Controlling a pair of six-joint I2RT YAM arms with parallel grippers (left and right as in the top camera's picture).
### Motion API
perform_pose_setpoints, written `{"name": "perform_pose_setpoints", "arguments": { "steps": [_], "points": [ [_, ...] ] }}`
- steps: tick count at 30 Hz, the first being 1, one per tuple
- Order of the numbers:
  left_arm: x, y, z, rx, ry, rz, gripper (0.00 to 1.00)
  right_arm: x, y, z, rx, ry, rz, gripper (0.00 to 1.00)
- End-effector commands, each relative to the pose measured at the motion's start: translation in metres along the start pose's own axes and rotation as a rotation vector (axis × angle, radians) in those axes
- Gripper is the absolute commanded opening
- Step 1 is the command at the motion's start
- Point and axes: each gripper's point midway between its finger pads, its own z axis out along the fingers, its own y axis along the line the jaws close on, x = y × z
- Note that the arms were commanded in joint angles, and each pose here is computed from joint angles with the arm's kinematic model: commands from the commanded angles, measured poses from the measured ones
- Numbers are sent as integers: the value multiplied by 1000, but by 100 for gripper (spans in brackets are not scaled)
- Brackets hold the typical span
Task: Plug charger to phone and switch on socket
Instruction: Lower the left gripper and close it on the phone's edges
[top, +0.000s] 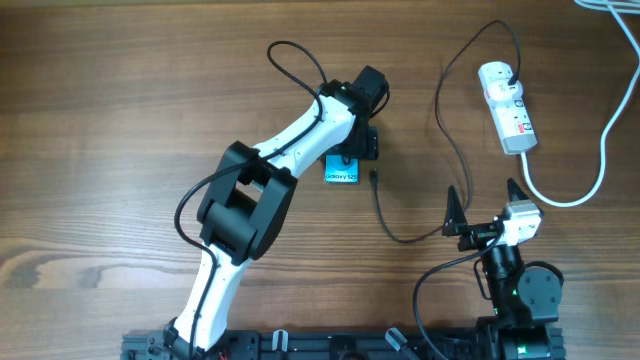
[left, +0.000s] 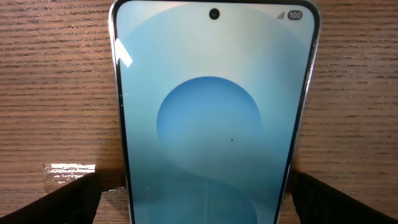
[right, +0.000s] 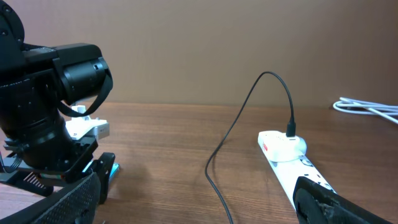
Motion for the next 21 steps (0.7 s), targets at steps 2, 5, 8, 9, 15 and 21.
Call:
{"name": "perform_pose_setpoints", "arguments": {
  "steps": [2, 5, 8, 9, 15, 21],
  "points": [
    [9, 6, 21, -46, 36, 10, 87, -1, -1, 0, 11, -6, 6, 100],
    [9, 6, 21, -46, 36, 10, 91, -1, -1, 0, 11, -6, 6, 100],
    [9, 6, 21, -46, 36, 10, 88, -1, -1, 0, 11, -6, 6, 100],
    [9, 6, 21, -46, 36, 10, 86, -1, -1, 0, 11, -6, 6, 100],
    [9, 6, 21, -46, 36, 10, 72, -1, -1, 0, 11, -6, 6, 100],
    [9, 6, 21, -45, 36, 10, 74, -1, -1, 0, 11, -6, 6, 100]
  ]
}}
